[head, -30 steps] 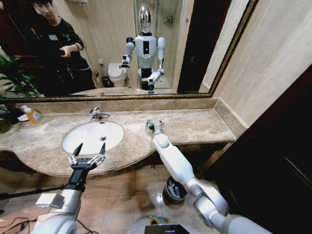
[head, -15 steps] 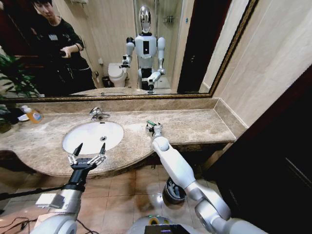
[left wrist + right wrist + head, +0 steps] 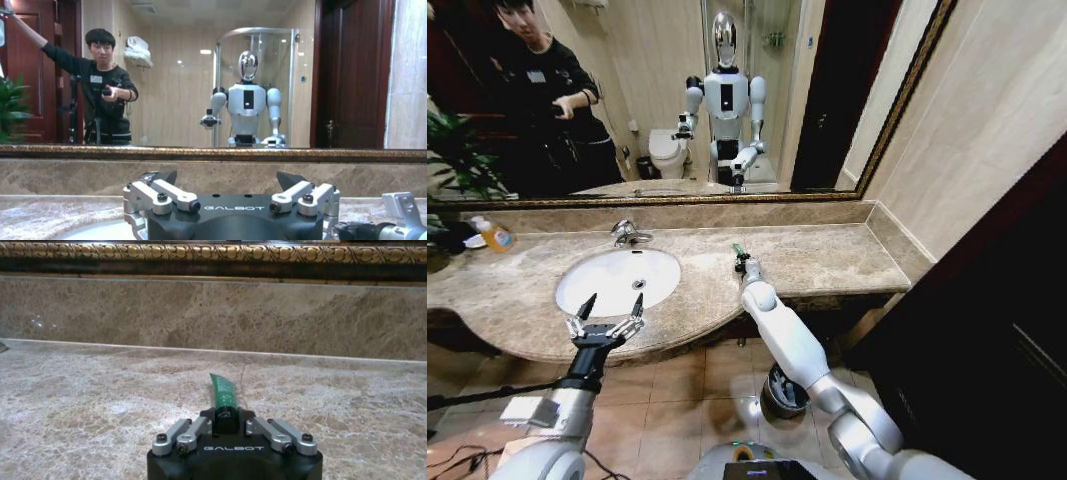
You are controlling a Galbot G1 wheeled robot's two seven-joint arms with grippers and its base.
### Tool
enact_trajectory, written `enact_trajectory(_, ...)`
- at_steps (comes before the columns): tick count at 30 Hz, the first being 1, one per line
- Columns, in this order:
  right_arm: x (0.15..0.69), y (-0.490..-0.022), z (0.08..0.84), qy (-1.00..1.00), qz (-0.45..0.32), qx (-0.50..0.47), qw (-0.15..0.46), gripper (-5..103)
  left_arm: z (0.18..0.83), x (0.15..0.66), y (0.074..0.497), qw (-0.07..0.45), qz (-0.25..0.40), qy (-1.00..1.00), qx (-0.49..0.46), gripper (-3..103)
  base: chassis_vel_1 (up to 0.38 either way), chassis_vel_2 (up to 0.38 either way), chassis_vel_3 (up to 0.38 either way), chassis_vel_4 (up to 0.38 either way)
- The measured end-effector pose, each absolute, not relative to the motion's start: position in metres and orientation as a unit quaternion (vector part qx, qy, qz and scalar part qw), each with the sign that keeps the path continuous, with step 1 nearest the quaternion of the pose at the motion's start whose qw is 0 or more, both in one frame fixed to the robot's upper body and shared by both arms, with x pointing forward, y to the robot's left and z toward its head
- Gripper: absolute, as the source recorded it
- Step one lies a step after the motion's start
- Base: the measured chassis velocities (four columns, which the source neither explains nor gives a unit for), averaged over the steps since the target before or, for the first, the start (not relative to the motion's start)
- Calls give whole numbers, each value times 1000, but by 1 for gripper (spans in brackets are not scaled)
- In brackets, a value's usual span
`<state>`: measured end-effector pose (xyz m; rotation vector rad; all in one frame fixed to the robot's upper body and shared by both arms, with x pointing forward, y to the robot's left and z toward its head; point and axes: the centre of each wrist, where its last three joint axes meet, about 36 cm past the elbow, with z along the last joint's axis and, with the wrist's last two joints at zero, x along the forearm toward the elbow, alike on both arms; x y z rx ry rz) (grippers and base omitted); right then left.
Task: Pick up the trash from the sink and place it in the trash bin.
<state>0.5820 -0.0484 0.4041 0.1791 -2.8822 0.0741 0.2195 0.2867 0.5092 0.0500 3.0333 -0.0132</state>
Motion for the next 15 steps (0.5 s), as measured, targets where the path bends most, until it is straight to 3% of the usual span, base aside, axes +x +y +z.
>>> enact_trajectory(15, 550, -75, 428, -994, 4, 60, 90, 21, 509, 219, 287, 54, -4, 998, 16, 100, 0, 0, 0, 0)
